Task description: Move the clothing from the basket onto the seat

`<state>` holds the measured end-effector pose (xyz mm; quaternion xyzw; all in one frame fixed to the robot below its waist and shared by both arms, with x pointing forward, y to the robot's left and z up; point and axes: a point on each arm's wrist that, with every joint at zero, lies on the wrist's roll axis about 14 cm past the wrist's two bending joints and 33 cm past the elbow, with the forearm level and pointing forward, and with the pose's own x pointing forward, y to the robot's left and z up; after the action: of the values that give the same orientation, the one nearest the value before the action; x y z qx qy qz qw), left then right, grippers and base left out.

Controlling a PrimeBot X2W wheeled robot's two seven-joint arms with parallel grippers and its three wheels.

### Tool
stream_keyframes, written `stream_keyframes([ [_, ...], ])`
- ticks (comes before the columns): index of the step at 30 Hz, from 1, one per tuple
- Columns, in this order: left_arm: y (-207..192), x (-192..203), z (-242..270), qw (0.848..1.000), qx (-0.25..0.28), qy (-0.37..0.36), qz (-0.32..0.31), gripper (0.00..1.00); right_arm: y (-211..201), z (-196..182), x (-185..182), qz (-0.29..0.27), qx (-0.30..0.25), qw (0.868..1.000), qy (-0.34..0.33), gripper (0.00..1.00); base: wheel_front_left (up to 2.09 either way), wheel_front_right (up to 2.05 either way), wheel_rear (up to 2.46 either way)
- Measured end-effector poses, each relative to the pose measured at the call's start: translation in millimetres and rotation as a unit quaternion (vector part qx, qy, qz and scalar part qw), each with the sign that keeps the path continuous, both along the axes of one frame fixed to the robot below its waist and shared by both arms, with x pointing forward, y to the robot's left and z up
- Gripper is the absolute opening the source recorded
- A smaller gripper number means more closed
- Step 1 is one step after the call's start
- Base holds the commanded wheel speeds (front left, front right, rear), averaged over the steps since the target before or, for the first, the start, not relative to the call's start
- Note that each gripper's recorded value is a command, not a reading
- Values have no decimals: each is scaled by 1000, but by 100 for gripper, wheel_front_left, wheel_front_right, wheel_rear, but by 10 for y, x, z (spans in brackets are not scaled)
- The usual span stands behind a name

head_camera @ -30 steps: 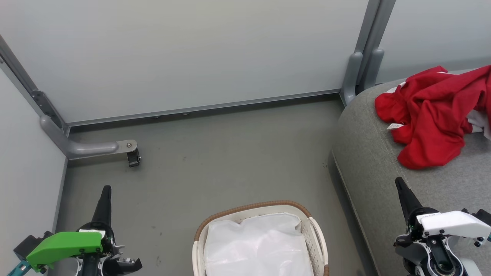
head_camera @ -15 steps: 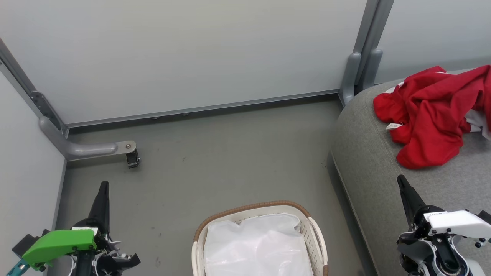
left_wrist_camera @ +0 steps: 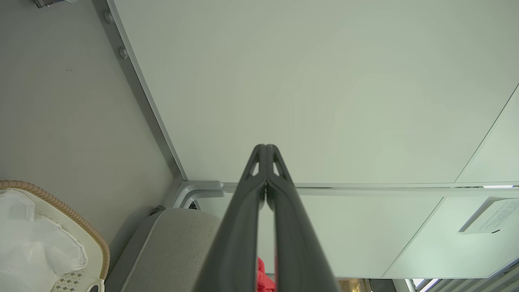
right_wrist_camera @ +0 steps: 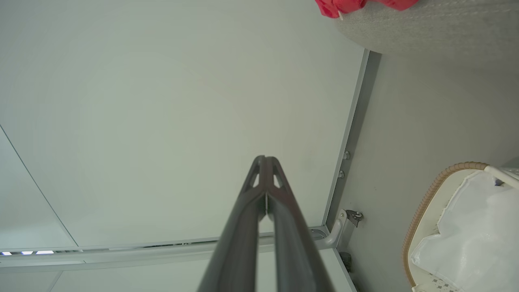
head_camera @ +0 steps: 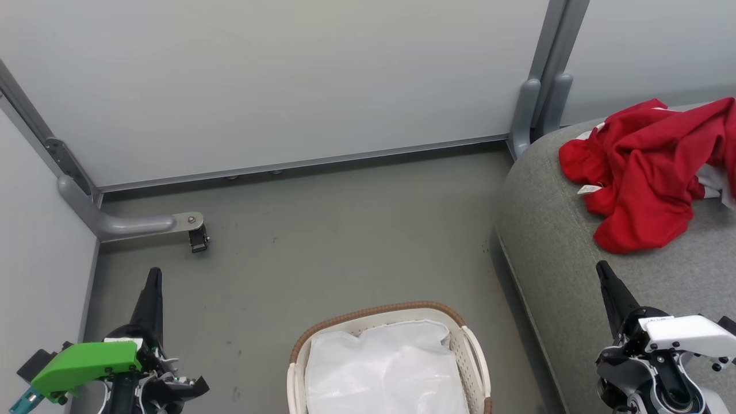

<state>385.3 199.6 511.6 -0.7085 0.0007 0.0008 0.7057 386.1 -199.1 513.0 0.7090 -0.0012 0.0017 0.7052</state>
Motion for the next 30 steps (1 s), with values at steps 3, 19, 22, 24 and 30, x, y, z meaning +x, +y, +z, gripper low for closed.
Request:
stream_keyframes([
  [3, 1, 0, 0, 1000, 0, 0, 0, 0, -1, 0, 0, 0, 0, 1000, 0, 0, 0, 0, 0],
  [19, 1, 0, 0, 1000, 0, 0, 0, 0, -1, 0, 0, 0, 0, 1000, 0, 0, 0, 0, 0],
  [22, 2, 0, 0, 1000, 0, 0, 0, 0, -1, 1, 0, 0, 0, 1000, 0, 0, 0, 0, 0],
  [24, 2, 0, 0, 1000, 0, 0, 0, 0, -1, 0, 0, 0, 0, 1000, 0, 0, 0, 0, 0],
  [30, 2, 0, 0, 1000, 0, 0, 0, 0, -1, 1, 0, 0, 0, 1000, 0, 0, 0, 0, 0],
])
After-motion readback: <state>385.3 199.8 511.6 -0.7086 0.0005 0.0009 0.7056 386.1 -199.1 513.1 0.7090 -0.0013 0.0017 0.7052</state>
